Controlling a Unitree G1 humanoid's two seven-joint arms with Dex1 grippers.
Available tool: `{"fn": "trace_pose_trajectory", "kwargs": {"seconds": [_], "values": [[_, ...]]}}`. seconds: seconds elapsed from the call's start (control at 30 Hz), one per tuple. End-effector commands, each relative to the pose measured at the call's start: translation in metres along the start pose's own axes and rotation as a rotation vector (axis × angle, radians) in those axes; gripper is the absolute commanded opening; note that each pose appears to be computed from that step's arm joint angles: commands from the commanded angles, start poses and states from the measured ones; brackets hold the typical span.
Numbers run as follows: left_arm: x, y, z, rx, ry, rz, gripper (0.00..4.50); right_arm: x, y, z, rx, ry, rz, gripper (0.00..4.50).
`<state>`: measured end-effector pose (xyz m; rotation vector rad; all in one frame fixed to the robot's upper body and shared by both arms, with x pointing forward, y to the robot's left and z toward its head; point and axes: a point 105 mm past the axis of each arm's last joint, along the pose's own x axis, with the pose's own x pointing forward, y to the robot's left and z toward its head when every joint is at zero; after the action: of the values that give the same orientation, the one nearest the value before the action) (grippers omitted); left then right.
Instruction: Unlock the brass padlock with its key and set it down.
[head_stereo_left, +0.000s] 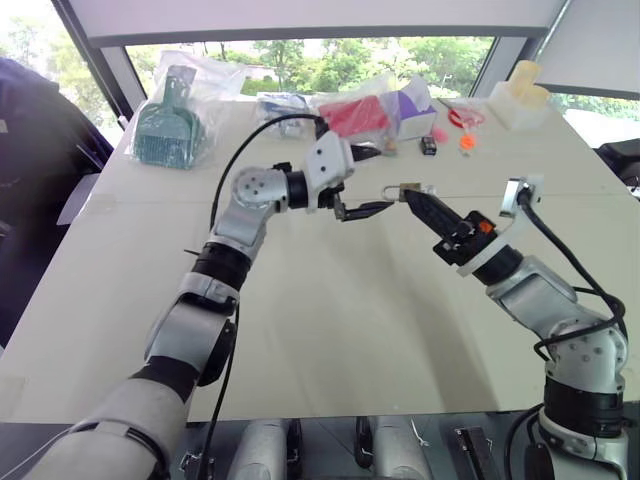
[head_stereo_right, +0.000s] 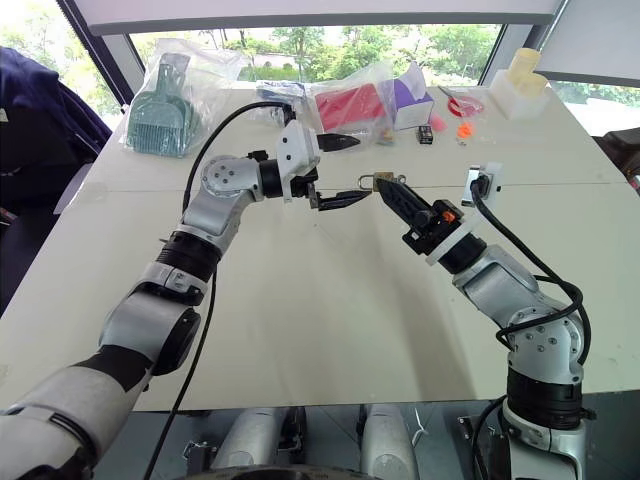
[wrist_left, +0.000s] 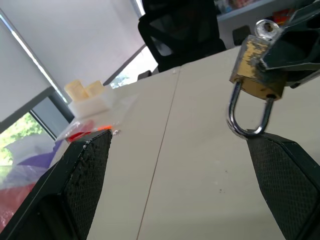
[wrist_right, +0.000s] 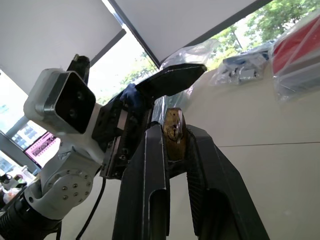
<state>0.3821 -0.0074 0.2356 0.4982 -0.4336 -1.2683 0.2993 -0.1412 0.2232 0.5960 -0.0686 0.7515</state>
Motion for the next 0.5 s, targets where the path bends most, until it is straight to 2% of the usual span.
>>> {"fn": "trace_pose_trajectory", "kwargs": {"seconds": [0.03,0.37,0.5], "values": [[0.003,0.013,0.017,0.055,-0.045,0.043,4.48,0.001,0.015,0.002,-0.006,-0.013,0.052,0.00],[-0.002,0.014,0.004,0.053,0.001,0.066,4.48,0.002,0.013,0.001,0.001,-0.020,0.038,0.00],[-0.004,0.021,0.007,0.041,-0.012,0.109,4.48,0.001,0.013,0.001,0.002,-0.013,0.040,0.00]]}}
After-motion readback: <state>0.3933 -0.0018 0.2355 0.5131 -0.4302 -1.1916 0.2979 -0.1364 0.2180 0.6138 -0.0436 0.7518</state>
